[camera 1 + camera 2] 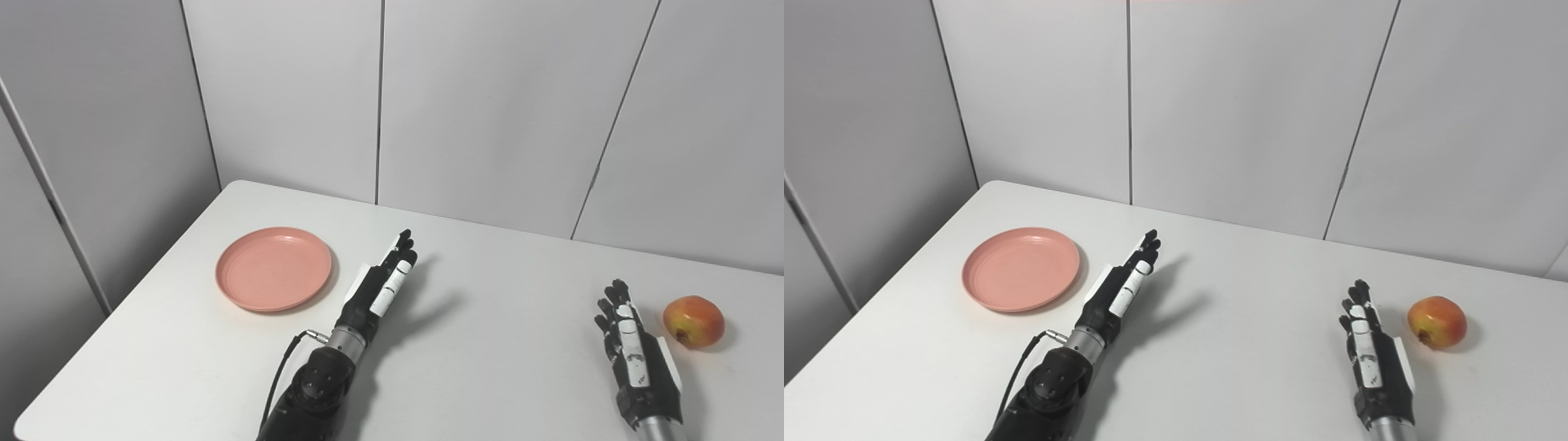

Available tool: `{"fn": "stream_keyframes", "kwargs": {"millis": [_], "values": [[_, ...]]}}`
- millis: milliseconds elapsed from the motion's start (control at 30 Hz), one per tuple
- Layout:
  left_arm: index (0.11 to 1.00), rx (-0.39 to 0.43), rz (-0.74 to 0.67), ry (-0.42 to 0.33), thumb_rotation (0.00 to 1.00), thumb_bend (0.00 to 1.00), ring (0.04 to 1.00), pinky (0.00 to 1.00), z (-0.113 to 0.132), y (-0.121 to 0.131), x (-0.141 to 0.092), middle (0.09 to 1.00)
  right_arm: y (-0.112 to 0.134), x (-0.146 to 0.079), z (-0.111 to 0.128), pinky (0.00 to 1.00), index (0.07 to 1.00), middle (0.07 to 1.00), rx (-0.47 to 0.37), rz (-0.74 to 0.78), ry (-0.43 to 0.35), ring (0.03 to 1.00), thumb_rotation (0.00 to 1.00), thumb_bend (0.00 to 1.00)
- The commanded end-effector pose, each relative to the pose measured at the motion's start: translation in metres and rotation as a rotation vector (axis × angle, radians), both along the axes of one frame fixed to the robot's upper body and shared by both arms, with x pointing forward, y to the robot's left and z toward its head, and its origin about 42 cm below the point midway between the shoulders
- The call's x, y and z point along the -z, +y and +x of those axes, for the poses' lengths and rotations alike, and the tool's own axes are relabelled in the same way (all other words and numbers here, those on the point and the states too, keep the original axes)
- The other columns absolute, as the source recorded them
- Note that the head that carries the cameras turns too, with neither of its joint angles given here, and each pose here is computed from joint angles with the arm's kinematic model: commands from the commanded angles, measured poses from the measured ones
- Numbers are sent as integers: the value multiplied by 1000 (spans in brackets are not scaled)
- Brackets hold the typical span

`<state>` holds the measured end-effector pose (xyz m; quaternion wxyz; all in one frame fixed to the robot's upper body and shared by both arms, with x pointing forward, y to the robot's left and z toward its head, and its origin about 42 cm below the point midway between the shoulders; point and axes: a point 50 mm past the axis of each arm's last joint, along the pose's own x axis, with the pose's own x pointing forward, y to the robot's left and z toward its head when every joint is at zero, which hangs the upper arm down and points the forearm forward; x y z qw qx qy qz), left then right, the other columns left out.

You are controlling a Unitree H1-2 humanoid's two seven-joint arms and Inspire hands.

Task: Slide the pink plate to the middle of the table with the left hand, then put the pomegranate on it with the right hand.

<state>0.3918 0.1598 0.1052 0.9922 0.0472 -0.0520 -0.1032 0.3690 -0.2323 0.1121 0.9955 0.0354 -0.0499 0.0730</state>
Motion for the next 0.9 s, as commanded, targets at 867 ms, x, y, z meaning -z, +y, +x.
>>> {"fn": "stream_keyframes", "kwargs": {"millis": [867], "values": [[1000, -29, -24, 20, 1000, 620, 1000, 1000, -7, -3, 28, 1000, 6, -3, -7, 1000, 1000, 1000, 2, 14, -39, 1000, 999, 315]]}}
